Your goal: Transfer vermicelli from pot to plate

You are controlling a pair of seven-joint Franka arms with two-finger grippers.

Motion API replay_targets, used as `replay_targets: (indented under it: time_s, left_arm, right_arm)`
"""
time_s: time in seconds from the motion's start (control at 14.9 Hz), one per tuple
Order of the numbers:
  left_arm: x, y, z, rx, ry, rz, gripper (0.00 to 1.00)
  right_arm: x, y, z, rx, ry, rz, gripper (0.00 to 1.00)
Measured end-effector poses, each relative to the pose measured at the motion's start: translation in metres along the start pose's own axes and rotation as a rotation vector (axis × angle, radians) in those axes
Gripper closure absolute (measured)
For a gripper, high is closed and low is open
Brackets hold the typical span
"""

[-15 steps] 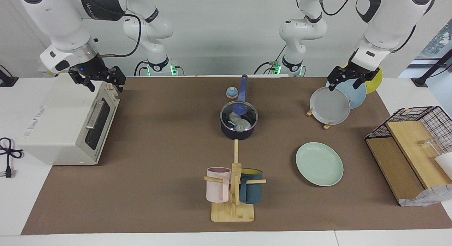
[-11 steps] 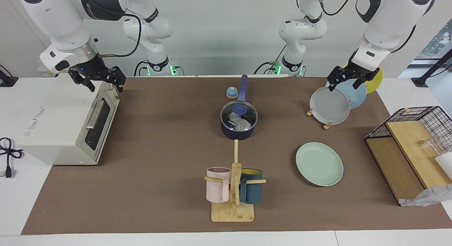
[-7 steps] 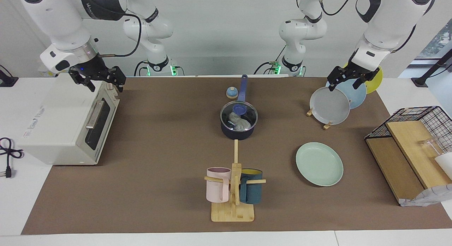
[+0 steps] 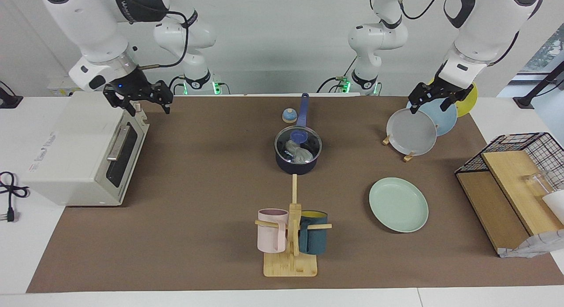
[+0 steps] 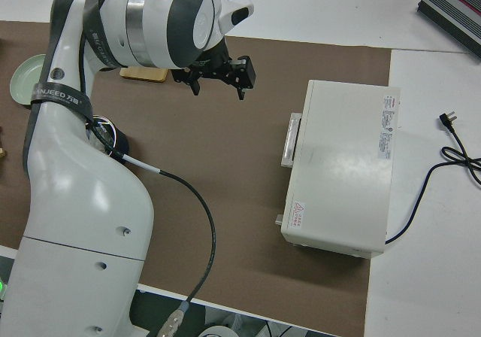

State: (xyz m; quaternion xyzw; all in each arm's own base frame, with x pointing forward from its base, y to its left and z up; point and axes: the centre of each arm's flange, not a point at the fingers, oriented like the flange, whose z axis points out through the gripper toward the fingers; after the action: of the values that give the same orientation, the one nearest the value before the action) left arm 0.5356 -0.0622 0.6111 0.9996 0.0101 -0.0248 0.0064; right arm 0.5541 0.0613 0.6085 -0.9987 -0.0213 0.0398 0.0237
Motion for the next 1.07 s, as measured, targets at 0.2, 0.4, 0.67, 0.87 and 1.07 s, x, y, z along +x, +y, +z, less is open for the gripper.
replay_targets:
  time_s: [0.2,0.4,0.67,0.87,1.07]
  left_arm:
    - [0.000,0.000,0.000,0.000,0.000,0.000,0.00]
    - [0.000,0.000,0.000,0.000,0.000,0.000,0.00]
    - [0.000,0.000,0.000,0.000,0.000,0.000,0.00]
    - [0.000,0.000,0.000,0.000,0.000,0.000,0.00]
    - [0.000,0.000,0.000,0.000,0.000,0.000,0.00]
  right_arm:
    - [0.001,-0.087,0.017,-0.004,-0.001,0.042,0.00]
    - [0.007,-0.175,0.048,-0.001,0.009,0.059,0.00]
    - [0.013,-0.274,0.093,0.030,0.045,0.116,0.00]
    - [-0.008,-0.329,0.113,0.037,0.051,0.128,0.00]
    - [-0.018,-0.358,0.139,0.010,0.041,0.100,0.00]
